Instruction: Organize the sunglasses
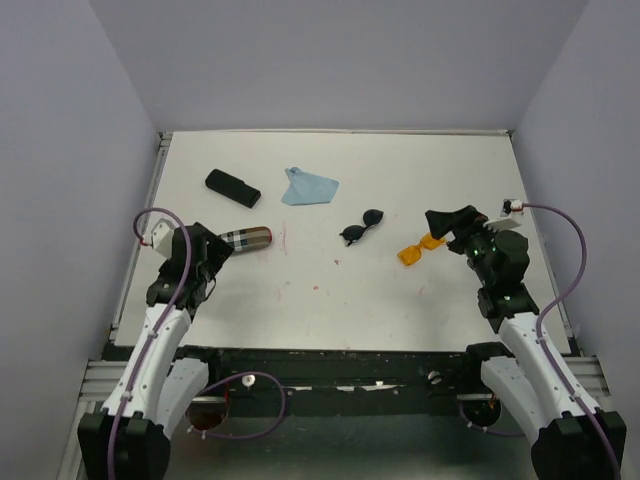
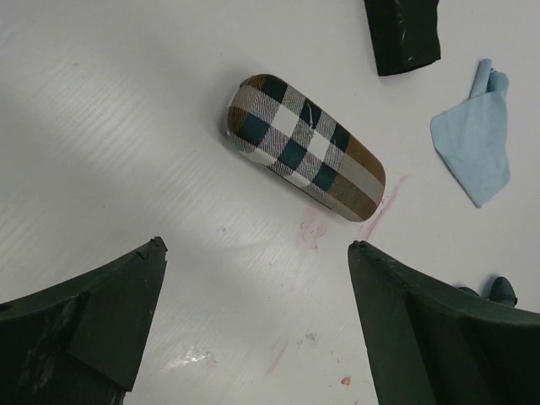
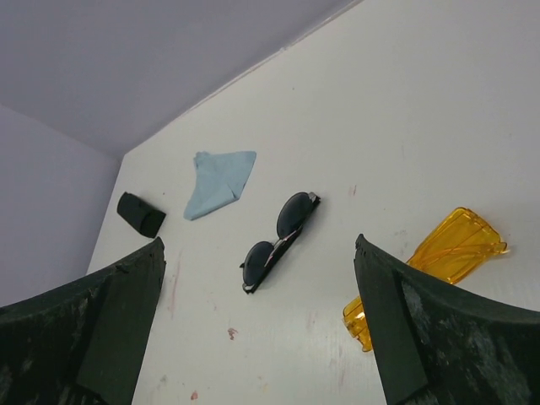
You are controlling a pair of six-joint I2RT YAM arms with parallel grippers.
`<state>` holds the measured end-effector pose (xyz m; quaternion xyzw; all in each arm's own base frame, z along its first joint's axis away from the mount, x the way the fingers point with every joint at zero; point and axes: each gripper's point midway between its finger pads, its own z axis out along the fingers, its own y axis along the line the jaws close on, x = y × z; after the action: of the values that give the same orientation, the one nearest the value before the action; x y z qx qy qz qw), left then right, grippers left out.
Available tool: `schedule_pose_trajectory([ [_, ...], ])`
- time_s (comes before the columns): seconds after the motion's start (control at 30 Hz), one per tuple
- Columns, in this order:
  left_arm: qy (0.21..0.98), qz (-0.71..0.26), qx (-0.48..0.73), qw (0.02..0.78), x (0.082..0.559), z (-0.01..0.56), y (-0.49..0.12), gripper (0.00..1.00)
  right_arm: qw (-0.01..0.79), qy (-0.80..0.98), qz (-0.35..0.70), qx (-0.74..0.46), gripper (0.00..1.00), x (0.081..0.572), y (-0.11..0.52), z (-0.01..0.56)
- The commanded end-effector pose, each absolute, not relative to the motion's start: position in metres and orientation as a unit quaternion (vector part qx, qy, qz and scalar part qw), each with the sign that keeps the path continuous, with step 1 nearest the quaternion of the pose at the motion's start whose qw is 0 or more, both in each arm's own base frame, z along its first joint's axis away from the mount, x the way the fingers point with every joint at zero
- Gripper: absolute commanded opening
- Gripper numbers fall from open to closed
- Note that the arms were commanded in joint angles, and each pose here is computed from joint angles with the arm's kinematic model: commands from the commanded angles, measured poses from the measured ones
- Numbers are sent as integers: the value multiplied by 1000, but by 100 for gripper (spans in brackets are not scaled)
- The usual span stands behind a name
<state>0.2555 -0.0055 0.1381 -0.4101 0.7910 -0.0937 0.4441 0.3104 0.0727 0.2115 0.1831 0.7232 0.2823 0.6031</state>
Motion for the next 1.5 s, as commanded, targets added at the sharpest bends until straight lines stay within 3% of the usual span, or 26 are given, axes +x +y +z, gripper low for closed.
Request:
schedule_pose_trajectory([
  [0.0,785,-158,-459,384,286,123,-32,99,608,716,314,137,100,311,89,228],
  [0.13,780,-176,-503,329,311,96,-46,98,605,719,320,125,100,310,93,229],
  [0.43,803,-115,-548,206,333,52,-56,99,614,710,323,122,100,305,92,236],
  [0.83,775,-7,-610,163,327,47,-35,99,618,708,320,122,100,305,91,237],
  [1.47,795,20,-590,142,355,54,-58,96,630,702,307,125,100,299,85,245],
])
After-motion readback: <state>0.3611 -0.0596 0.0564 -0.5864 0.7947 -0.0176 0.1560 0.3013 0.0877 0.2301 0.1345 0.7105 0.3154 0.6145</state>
